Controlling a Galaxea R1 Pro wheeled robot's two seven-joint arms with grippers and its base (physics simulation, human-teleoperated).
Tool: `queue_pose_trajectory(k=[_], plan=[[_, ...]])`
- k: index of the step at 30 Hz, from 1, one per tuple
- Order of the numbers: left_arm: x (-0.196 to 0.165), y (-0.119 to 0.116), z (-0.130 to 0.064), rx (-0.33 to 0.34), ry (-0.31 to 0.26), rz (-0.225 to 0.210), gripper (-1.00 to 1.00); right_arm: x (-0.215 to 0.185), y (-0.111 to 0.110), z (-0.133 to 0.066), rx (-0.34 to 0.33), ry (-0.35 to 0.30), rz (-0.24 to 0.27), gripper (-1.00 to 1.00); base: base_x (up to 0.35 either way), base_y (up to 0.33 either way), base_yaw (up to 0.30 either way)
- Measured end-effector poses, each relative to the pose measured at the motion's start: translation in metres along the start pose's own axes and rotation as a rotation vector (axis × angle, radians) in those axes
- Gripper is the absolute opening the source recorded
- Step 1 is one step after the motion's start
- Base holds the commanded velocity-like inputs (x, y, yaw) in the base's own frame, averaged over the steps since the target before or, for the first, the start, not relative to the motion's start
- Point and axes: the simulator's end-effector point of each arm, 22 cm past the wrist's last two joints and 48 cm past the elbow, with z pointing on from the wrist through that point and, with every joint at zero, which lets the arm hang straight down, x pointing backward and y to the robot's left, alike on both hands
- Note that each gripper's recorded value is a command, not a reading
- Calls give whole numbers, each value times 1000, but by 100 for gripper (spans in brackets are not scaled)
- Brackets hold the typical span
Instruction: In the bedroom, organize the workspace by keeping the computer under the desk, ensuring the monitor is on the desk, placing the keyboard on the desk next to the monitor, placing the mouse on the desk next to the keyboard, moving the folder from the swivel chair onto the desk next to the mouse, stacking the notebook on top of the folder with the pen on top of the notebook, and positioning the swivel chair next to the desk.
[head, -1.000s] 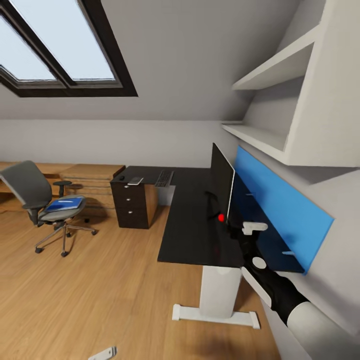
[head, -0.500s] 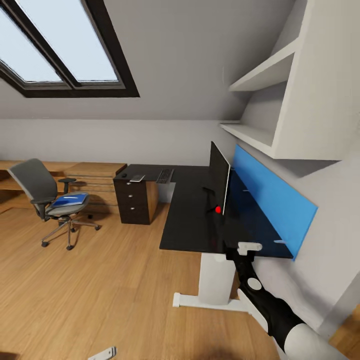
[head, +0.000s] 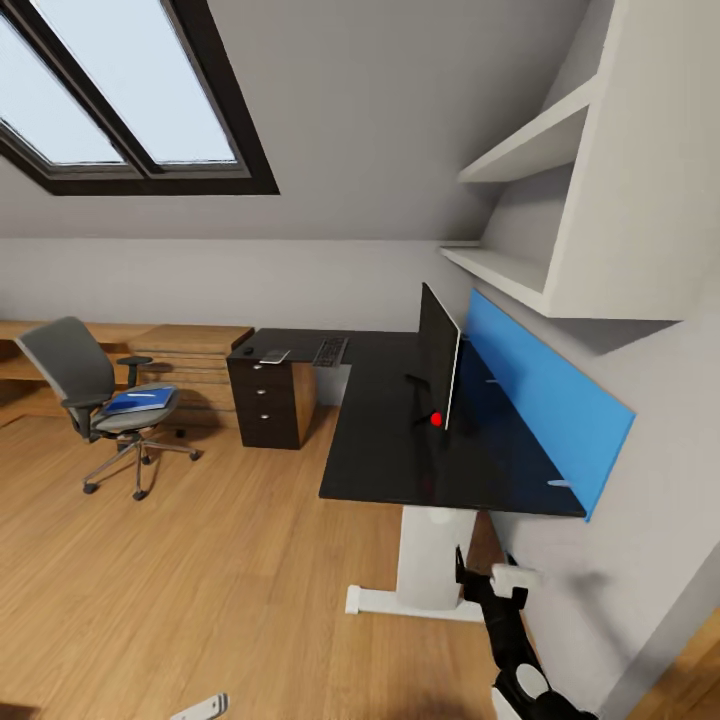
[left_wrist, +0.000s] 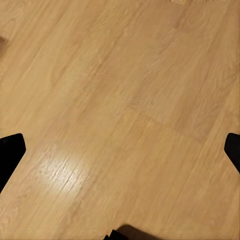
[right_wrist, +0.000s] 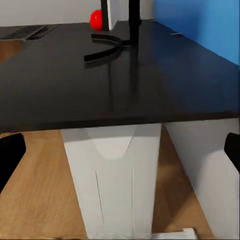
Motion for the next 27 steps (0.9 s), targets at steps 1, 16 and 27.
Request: queue_pose_trajectory(k=[1, 16, 27], plan=[[0, 0, 0, 0, 0, 0, 100, 3, -1, -2, 1, 5, -1, 100, 0, 0, 0], [32, 32, 6, -68, 62, 39, 100, 168, -72, -98, 132, 318, -160, 100, -98, 153, 0], [84, 34, 8, 52, 165, 71, 100, 192, -43, -120, 114, 382, -144, 100, -40, 228, 0]])
